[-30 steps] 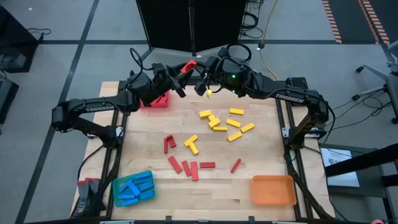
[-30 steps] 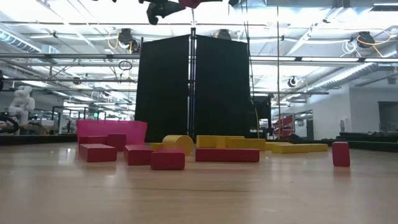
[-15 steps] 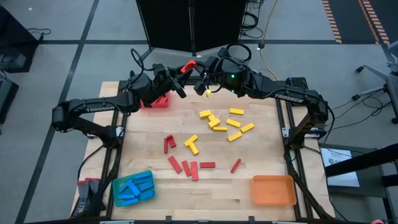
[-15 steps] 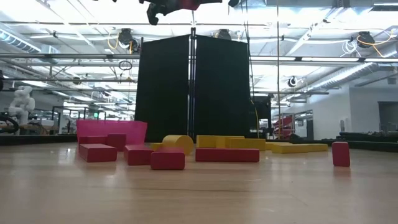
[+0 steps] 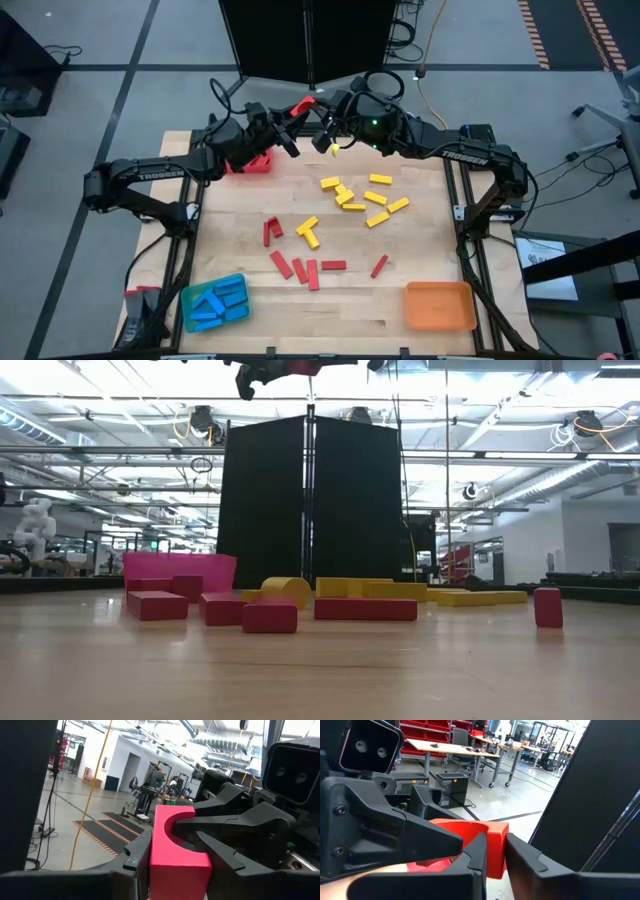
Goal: Sort blocks
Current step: Put the red block into the red bin
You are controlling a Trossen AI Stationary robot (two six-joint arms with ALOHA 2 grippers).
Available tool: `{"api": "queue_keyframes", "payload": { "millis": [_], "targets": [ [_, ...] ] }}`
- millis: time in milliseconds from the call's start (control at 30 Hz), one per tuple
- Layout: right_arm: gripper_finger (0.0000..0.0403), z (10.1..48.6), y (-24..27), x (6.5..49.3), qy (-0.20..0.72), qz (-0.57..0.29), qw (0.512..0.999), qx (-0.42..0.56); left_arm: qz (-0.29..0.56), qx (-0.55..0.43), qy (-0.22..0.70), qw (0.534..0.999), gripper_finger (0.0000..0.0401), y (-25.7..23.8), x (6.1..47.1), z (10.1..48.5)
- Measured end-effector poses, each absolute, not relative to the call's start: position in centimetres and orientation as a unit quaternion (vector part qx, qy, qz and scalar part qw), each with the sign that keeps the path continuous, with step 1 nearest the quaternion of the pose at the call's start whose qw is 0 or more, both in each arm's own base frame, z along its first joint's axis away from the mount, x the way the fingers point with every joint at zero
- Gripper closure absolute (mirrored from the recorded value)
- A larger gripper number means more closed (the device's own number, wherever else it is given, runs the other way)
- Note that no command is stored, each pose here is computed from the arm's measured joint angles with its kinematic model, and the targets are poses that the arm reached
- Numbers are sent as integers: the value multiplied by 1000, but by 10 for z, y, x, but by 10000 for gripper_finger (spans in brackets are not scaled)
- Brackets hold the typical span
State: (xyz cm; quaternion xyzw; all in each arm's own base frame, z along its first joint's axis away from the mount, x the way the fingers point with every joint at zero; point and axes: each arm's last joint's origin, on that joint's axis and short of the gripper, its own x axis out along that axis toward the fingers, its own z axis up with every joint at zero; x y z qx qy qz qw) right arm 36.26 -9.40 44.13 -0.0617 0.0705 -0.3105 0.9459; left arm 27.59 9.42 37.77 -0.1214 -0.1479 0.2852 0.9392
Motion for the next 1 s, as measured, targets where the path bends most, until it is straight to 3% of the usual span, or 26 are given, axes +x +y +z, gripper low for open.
{"api": "queue_keyframes", "payload": {
  "millis": [333, 467, 700, 867, 1000],
  "targets": [
    [341, 442, -93, 363, 80, -304, 945, -95, 288, -122, -149, 938, 269, 95, 276, 378],
    [304, 450, -91, 358, 65, -308, 944, -99, 341, -125, -153, 919, 269, 99, 272, 377],
    [225, 447, -92, 359, 75, -309, 942, -107, 348, -106, -146, 920, 269, 99, 273, 377],
    [197, 466, -89, 333, 86, -364, 916, -146, 459, -72, -64, 883, 269, 104, 267, 364],
    [194, 491, -80, 284, 109, -414, 888, -169, 490, -88, 32, 867, 269, 111, 256, 346]
  ]
}}
